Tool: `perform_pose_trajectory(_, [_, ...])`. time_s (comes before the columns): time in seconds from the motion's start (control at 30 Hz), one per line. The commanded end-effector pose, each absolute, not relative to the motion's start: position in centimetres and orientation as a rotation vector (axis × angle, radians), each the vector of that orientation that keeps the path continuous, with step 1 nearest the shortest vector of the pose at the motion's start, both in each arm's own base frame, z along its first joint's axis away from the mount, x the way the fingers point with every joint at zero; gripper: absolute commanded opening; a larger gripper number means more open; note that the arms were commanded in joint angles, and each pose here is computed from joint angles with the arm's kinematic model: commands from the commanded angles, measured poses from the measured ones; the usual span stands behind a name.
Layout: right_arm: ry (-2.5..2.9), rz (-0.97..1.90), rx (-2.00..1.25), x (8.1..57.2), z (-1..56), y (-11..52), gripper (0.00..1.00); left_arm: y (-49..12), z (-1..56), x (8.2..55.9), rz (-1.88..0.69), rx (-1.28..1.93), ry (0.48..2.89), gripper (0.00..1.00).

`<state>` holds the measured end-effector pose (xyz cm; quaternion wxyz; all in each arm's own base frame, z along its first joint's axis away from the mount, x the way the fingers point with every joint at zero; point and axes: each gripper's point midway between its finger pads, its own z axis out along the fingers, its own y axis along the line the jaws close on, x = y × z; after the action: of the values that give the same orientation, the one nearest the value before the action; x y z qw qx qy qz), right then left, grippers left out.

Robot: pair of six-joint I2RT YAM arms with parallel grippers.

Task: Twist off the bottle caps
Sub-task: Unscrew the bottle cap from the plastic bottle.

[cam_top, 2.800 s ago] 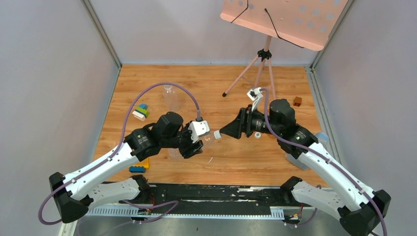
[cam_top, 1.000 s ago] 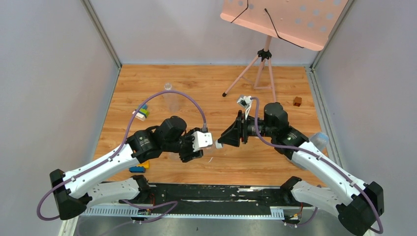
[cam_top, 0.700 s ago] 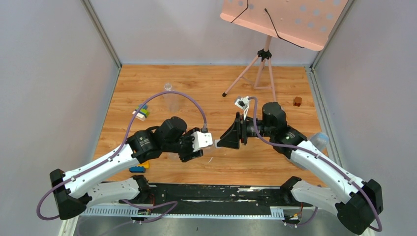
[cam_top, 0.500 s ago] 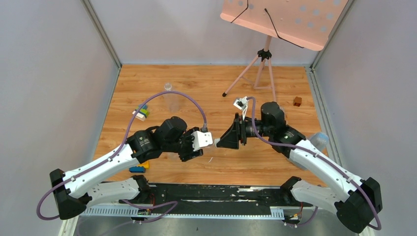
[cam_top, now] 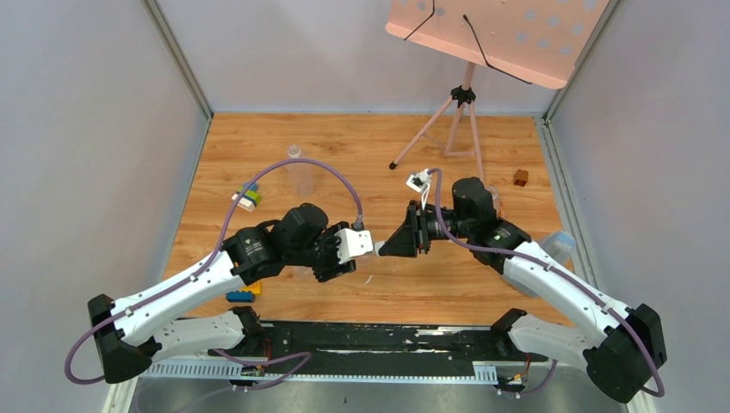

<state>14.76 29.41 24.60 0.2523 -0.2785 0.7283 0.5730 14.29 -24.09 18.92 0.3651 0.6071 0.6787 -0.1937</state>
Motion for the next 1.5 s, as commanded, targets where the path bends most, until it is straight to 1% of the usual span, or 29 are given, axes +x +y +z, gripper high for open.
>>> perform_pose_trajectory(0.0, [1.838,1.517,-0.823,14.9,26.7,30.3,0.00,-25.8,21.1,14.3,-0.558,1.546,1.662,0.00])
perform_pose_trajectory(0.13, [1.645,1.439,-0.955,14.0,27.5,30.4,0.00,-26.6,21.2,13.4,-0.644,1.547,1.651,0.00])
perform_pose_trajectory(0.23, [1.507,1.419,-1.059,13.0,28.5,30.4,0.00,-27.3,21.4,11.7,-0.763,1.582,1.645,0.00])
perform_pose_trajectory(0.43, [1.426,1.325,-1.117,13.2,28.8,30.7,0.00,-28.1,21.5,8.7,-0.970,1.654,1.640,0.00])
perform_pose_trajectory(0.9, [1.337,1.238,-1.228,12.4,27.3,31.6,0.00,-28.4,22.5,5.6,-1.162,1.764,1.598,0.00])
perform_pose_trajectory(1.17, [1.141,1.203,-1.310,10.8,28.0,30.7,0.00,-28.7,24.1,3.2,-1.358,1.807,1.520,0.00])
perform_pose_trajectory(1.3, [1.037,1.224,-1.355,9.1,28.9,29.9,0.00,-28.8,25.4,1.4,-1.523,1.828,1.423,0.00])
perform_pose_trajectory(1.47, [0.955,1.253,-1.428,7.3,29.3,29.2,0.00,-28.6,26.4,0.2,-1.637,1.837,1.362,0.00])
